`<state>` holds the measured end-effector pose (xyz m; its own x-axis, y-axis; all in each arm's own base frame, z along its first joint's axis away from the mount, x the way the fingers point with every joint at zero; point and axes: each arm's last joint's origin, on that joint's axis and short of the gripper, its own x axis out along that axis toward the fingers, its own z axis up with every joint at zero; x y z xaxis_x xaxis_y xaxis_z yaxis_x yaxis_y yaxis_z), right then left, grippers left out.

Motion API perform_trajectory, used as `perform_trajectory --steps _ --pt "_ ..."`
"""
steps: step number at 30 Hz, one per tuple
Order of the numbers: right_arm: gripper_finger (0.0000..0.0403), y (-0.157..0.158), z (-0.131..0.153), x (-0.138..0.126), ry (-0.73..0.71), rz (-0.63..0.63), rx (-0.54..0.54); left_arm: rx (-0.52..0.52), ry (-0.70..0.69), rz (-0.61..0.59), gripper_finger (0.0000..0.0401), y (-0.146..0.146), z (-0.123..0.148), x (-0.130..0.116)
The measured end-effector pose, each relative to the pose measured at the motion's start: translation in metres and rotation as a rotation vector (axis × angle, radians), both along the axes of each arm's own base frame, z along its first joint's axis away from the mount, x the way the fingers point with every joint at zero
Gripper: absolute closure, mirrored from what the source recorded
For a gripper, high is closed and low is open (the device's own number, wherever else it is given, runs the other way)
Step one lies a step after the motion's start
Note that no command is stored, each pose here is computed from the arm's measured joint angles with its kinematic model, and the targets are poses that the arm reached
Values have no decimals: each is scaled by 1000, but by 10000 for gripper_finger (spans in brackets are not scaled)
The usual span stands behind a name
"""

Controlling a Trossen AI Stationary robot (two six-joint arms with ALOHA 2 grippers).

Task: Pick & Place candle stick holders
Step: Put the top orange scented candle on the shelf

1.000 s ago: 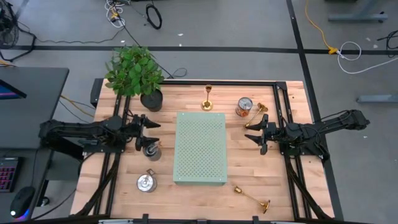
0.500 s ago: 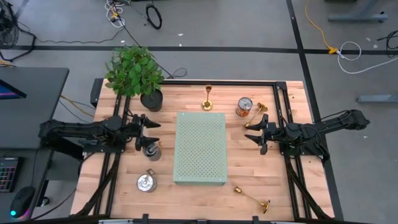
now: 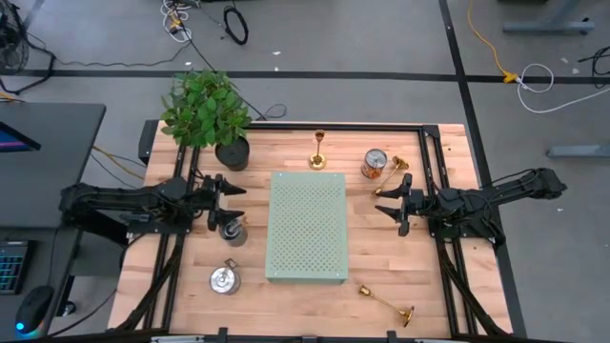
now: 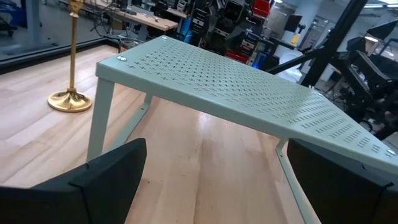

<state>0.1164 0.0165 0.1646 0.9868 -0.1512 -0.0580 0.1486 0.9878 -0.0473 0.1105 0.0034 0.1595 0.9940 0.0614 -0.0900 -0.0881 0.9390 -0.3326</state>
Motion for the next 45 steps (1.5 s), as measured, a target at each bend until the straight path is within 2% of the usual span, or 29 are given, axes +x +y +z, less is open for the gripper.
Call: perform_trajectory --steps 2,4,8,11,13,16,19,25,27,31,34,38,41,45 --pt "218 0 2 0 -26 8 31 1 0 8 2 0 0 0" --pt "218 0 6 0 -81 -3 129 1 -1 10 2 0 0 0" --pt "218 -5 17 -2 -235 -163 303 -2 -3 10 2 0 0 0" --pt "218 -9 26 -4 -347 -262 344 -3 -4 11 2 0 0 0" --pt "218 -10 32 -6 -415 -286 354 -3 -5 10 2 0 0 0" --pt "218 -10 38 -8 -469 -271 356 -3 -5 10 2 0 1 0" --pt "218 -9 38 -7 -463 -231 362 -3 -6 10 2 0 1 0" --pt "218 -4 39 -6 -487 -24 549 -3 -6 10 2 0 1 0" --pt "218 -3 39 -6 -486 10 571 -3 -6 11 2 0 1 0" --pt "218 -7 44 -9 -573 -99 612 -3 -6 11 2 0 1 0" --pt "218 -9 58 -10 -620 -124 566 -4 -6 10 2 0 1 0" --pt "218 -11 100 -9 -555 -150 479 -3 -6 10 2 0 1 0" --pt "218 -14 134 -10 -383 -222 410 -2 -6 15 2 0 1 0" --pt "218 -22 170 -17 -122 -390 329 -1 -6 17 2 0 1 0"
